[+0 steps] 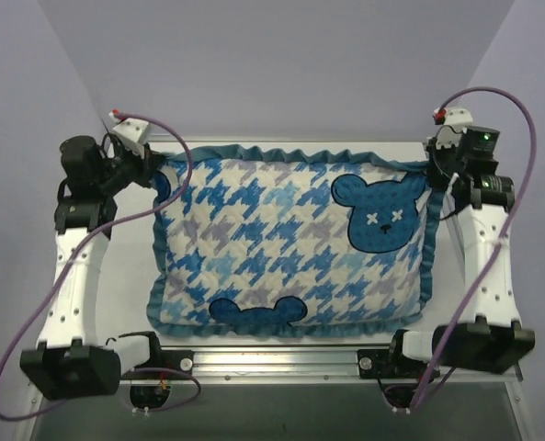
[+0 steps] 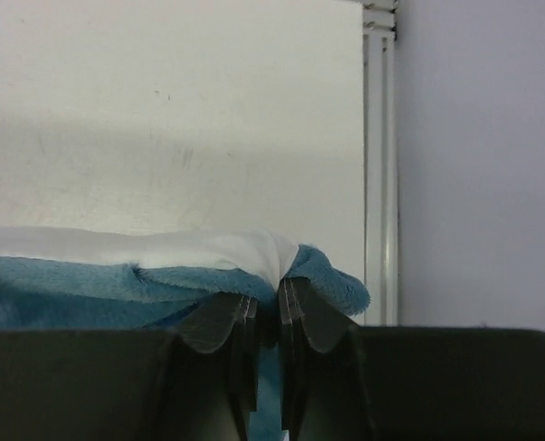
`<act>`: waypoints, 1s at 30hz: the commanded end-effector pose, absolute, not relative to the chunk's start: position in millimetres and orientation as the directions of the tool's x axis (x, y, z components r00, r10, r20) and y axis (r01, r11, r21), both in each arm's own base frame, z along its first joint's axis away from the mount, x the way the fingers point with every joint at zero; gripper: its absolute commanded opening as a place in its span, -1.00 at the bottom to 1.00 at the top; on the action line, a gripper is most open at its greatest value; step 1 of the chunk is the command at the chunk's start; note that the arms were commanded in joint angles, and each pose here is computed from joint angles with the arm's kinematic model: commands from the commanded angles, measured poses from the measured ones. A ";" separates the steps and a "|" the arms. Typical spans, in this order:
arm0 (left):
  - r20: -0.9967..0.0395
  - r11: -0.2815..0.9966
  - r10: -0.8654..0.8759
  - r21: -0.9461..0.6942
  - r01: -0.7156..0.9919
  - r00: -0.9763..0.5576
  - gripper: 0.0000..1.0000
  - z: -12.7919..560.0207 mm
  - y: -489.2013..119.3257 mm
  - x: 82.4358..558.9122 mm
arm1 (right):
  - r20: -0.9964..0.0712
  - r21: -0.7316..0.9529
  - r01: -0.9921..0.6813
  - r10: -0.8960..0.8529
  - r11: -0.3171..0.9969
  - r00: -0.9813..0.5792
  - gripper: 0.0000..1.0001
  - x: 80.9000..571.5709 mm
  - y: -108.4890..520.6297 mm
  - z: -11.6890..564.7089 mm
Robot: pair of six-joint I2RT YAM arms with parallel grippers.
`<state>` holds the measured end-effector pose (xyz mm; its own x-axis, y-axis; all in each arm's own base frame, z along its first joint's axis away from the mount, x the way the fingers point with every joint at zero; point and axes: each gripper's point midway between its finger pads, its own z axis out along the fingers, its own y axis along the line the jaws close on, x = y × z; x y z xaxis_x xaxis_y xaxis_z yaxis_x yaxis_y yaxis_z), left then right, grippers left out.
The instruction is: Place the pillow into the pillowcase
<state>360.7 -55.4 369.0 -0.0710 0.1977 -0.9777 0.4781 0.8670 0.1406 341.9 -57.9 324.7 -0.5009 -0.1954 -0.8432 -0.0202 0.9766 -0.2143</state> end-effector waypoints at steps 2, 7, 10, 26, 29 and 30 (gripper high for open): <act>-0.970 0.910 0.220 0.164 0.380 -0.106 -1.00 324.9 -33.9 451.5 | -0.880 -0.213 0.052 -0.169 0.976 -0.444 -1.00 433.4 -80.0 312.4; -0.930 0.973 0.152 0.081 0.217 -0.336 0.01 288.1 4.4 537.2 | -0.813 -0.220 0.134 -0.105 0.966 -0.573 0.41 523.7 -114.7 283.2; -0.915 0.985 0.127 0.072 0.156 -0.383 0.44 302.2 23.7 548.6 | -0.815 -0.215 0.139 -0.099 0.967 -0.572 0.85 529.3 -129.3 311.3; -0.538 0.947 -0.004 -0.272 0.168 -0.843 0.95 158.1 -40.9 387.2 | -0.398 0.284 -0.118 0.005 0.952 -0.917 1.00 306.0 -6.4 155.8; -0.499 0.957 0.004 -0.250 0.149 -0.866 0.95 139.6 -40.6 369.6 | -0.366 0.326 -0.105 0.023 0.939 -0.930 1.00 293.2 2.9 144.5; -0.486 0.961 0.000 -0.241 0.134 -0.874 0.95 131.9 -38.7 363.1 | -0.360 0.333 -0.097 0.031 0.938 -0.932 1.00 289.8 4.5 139.5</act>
